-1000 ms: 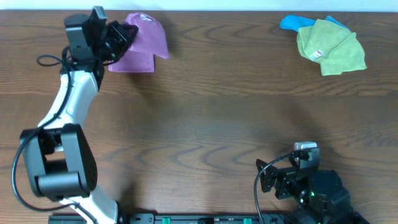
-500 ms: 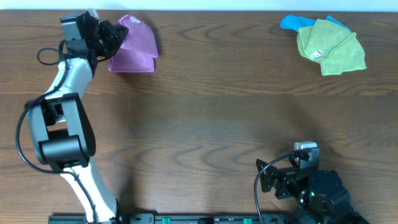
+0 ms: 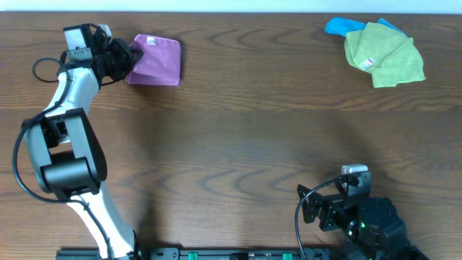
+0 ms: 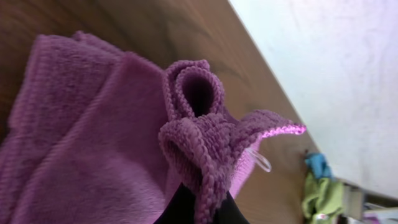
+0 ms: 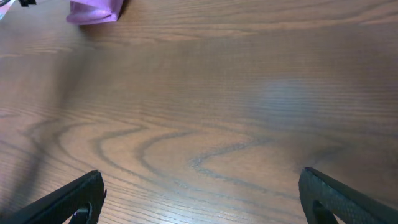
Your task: Fold the cloth
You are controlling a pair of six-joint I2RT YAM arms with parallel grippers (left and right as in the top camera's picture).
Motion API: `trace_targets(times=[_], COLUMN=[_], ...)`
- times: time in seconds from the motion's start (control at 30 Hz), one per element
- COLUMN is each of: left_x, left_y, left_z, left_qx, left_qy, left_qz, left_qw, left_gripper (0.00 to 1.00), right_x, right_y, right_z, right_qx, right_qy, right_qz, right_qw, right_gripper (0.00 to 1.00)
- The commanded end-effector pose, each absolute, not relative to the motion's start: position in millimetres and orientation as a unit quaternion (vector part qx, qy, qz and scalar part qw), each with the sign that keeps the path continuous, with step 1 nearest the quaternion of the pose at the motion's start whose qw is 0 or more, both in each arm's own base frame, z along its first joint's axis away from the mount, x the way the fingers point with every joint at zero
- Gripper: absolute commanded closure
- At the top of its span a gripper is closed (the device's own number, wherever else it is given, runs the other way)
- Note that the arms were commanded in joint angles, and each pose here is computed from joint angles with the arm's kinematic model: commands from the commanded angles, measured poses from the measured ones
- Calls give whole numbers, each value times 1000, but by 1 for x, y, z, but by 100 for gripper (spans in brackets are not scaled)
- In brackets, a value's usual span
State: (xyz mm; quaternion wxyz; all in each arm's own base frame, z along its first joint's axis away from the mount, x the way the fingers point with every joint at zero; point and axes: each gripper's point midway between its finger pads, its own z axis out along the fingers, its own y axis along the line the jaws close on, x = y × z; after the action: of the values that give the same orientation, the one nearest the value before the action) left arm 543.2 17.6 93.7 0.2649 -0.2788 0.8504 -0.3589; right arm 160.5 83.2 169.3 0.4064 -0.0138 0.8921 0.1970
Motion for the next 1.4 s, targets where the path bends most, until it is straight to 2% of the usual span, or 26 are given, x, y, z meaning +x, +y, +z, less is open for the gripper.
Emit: trace_targets(times=[0.0, 0.57, 1.03, 1.13, 1.2, 1.37], left_x=[547, 549, 560, 560, 560, 560], left_y=[28, 63, 46, 52, 55, 58], left_z=[90, 76, 48, 48, 48, 48], left_qx=[-259, -272, -260, -266, -268, -271], left_qy=[865, 884, 892, 891, 890, 889], left_qz=[-322, -211, -195, -186, -185, -185], left_qw=[284, 315, 315, 318, 318, 319], left_gripper=[94, 92, 91, 86, 78, 49], right_x=[161, 161, 161, 161, 161, 161], right_y=[80, 80, 80, 80, 80, 80], right_z=[168, 168, 168, 168, 168, 168], right_qx=[-3, -3, -3, -3, -3, -3], right_qy=[893, 893, 893, 893, 893, 893], right_qz=[194, 194, 194, 194, 194, 194], right_qw=[407, 407, 407, 407, 407, 407], right_gripper=[1, 1, 1, 1, 1, 1])
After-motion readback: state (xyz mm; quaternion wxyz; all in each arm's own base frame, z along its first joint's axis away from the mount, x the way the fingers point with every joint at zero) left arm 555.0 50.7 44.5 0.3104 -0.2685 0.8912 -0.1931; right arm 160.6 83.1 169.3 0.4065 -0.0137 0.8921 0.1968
